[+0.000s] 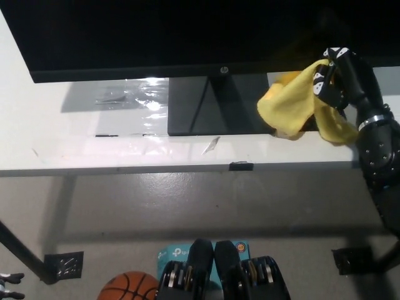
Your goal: The robot uses its right hand to pick up the cloth kept in the middle of the desk and use it to wipe the monitor in the middle of the desk by swiping its screen twice
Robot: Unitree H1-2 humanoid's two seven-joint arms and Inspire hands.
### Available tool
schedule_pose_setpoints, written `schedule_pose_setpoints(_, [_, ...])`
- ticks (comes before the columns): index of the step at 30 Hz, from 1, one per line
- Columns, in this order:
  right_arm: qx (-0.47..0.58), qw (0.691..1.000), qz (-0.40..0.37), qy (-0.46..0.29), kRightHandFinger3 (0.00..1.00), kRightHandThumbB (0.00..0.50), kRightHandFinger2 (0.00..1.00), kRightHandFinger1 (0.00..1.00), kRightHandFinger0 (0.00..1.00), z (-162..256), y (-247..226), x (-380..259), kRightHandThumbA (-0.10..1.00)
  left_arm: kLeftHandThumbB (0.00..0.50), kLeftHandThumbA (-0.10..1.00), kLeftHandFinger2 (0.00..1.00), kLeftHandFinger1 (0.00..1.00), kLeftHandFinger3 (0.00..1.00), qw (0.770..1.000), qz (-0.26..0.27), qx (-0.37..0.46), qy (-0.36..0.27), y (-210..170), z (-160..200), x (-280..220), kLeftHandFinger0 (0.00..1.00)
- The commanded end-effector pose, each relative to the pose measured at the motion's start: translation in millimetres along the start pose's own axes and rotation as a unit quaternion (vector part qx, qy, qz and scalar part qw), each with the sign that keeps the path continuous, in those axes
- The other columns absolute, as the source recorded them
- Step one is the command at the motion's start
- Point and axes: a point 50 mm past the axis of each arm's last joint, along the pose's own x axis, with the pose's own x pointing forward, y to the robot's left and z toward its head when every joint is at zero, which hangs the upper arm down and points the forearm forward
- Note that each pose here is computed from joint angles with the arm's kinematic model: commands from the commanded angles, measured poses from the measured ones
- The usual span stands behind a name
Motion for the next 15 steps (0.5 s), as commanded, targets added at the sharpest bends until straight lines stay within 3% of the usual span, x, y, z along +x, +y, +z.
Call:
schedule_pose_setpoints(1, [0.042,0.997,-0.05,-0.03,0.01,0.317,0.37,0.03,0.0,13.4,-10.0,0.7,-0.1,0.125,0.44,0.64,0.47,0.81,1.0,-0.001,0.005,-0.016,7.4,7.0,-6.6,0.41])
schedule_pose_setpoints(5, [0.12,0.99,-0.068,0.025,0.02,0.316,0.39,0.07,0.0,18.7,-1.5,-1.8,-0.1,0.115,0.4,0.64,0.46,0.81,1.0,0.001,-0.001,-0.013,7.6,6.0,-6.3,0.42])
schedule_pose_setpoints(8, [0.17,0.98,-0.087,0.063,0.02,0.238,0.42,0.14,0.0,24.1,-1.2,-0.7,-0.1,0.107,0.4,0.66,0.48,0.81,1.0,0.0,0.001,-0.011,7.7,6.4,-6.7,0.43])
schedule_pose_setpoints(11, [0.289,0.941,-0.146,0.1,0.02,0.208,0.33,0.02,0.0,35.9,-2.7,5.0,-0.1,0.111,0.4,0.66,0.48,0.79,1.0,0.0,-0.001,-0.01,7.7,6.5,-6.2,0.43])
schedule_pose_setpoints(15, [0.347,0.913,-0.184,0.109,0.01,0.173,0.3,0.0,0.0,46.2,-4.5,9.0,-0.1,0.118,0.42,0.67,0.49,0.8,1.0,-0.001,0.002,-0.008,6.0,2.6,-10.1,0.46])
